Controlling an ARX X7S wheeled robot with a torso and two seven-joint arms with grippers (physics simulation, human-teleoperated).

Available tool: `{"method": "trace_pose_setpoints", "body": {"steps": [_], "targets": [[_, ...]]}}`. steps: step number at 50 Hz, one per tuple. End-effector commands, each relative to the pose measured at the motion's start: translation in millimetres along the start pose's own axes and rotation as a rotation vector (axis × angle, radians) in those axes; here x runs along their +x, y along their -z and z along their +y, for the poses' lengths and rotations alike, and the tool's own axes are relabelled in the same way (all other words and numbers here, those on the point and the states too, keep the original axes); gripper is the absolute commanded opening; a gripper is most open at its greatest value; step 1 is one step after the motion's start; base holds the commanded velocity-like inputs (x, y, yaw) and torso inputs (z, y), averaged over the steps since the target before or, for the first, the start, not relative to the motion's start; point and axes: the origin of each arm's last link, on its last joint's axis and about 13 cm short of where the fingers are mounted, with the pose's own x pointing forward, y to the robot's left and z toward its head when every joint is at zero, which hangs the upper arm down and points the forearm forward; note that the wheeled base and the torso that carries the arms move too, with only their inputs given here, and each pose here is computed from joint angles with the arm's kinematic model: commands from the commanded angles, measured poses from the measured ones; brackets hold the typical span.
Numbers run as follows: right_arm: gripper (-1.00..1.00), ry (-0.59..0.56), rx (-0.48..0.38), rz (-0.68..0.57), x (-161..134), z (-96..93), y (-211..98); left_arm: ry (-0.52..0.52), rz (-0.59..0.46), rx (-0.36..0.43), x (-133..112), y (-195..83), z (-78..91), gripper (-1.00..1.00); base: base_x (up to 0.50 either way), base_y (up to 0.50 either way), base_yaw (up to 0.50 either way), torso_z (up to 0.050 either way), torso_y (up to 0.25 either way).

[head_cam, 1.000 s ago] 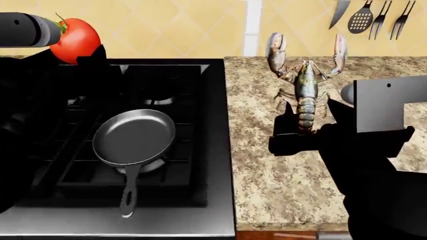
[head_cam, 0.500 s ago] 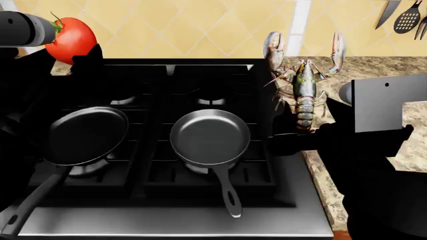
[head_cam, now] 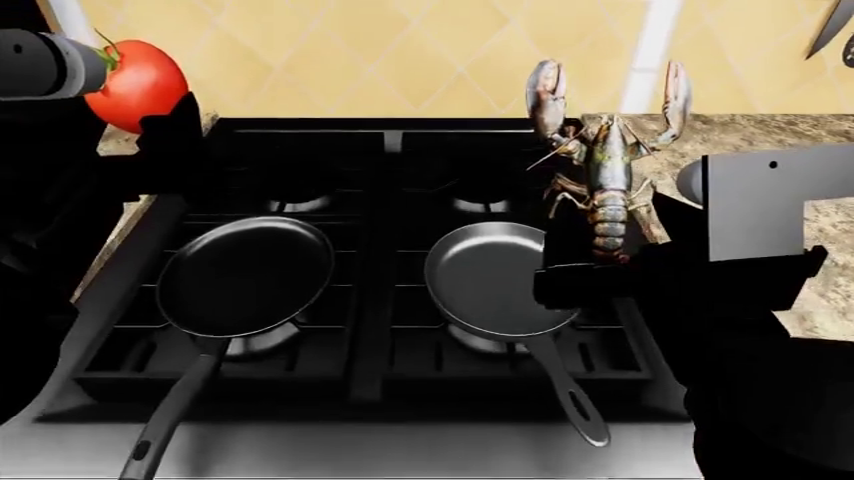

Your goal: Place both pans onto different burners. Then place the tomato and the lobster on different pans.

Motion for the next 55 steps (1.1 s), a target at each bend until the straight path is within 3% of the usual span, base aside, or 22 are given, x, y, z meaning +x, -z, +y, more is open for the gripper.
{"method": "trace_pose_setpoints", "body": {"steps": [1, 12, 24, 38, 55], "targets": [[-1.00, 0.003, -0.019, -0.011, 0.5, 0.0, -3.9, -0.005, 0.002, -0.014, -0.1, 0.1, 0.6, -1.00, 0.50, 0.00, 0.00, 0.000, 0.000], [-1.00, -0.012, -0.035, 0.007, 3.0, 1.4, -8.3, -0.008, 0.001, -0.017, -0.2, 0.2, 1.2, -1.00, 0.24, 0.00, 0.00, 0.000, 0.001], [-1.00, -0.036, -0.083, 0.122, 30.7, 2.0, -11.7, -0.012, 0.006, -0.024, 0.1, 3.9, 3.2, -1.00, 0.00, 0.00, 0.00, 0.000, 0.000], [-1.00, -0.074, -0.097, 0.216, 58.1, 11.2, 5.7, -0.022, 0.008, -0.031, 0.7, 6.2, 5.5, -1.00, 0.00, 0.00, 0.00, 0.000, 0.000], [-1.00, -0.108, -0.098, 0.279, 42.7, 13.7, 30.7, -0.024, 0.010, -0.031, 1.1, 6.2, 5.7, -1.00, 0.00, 0.00, 0.00, 0.000, 0.001]]}}
